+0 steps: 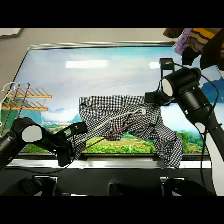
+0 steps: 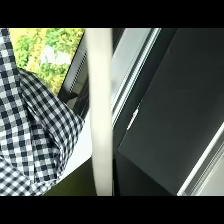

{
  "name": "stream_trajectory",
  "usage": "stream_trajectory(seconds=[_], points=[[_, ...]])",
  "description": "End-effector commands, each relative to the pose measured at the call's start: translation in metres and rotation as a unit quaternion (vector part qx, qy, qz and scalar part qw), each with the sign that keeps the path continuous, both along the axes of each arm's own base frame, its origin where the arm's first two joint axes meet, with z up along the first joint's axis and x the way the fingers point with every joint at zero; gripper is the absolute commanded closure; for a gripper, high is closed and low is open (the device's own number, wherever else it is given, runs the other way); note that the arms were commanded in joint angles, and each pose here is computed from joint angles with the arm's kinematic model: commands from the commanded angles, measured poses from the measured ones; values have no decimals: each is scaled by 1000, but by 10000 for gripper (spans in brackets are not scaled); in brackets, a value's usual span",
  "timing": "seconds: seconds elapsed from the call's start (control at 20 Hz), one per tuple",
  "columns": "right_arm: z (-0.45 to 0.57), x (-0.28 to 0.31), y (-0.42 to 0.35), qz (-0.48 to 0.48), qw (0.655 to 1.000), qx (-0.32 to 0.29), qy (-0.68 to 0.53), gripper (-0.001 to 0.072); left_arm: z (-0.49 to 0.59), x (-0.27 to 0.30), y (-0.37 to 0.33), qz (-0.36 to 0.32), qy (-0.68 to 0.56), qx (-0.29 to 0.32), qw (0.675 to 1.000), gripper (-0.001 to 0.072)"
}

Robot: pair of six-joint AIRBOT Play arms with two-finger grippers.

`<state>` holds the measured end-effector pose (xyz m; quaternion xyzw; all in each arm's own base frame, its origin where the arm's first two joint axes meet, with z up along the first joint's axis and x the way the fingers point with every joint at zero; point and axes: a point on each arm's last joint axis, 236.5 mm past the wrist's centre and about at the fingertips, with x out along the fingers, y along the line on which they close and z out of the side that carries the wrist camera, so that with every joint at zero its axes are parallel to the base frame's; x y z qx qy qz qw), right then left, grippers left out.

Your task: Fold the clothes and pants, and hang the long-sleeved shirts on hangers.

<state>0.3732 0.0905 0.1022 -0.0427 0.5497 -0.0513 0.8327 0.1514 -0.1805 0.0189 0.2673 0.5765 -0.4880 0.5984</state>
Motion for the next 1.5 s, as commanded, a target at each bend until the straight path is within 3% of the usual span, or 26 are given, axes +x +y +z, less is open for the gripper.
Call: stream_trajectory(seconds=[0.0,0.3,0.55,0.65,1.0,1.45], points=[[1,6,15,55,998,10,-7,673,-3,3,-10,-21,2,-15,1000,677],[18,6,22,77,996,25,-35,673,-21,13,-15,-28,9,-9,1000,677],[37,-24,1,45,999,18,-22,673,-28,47,-1,86,-12,20,996,678],[42,-30,-3,33,999,18,-23,673,-21,59,9,103,-28,31,994,677],[29,-9,-8,-9,999,8,-35,673,4,31,19,45,13,55,997,677],[9,18,-6,-46,998,8,-48,673,20,21,13,41,1,31,999,678]])
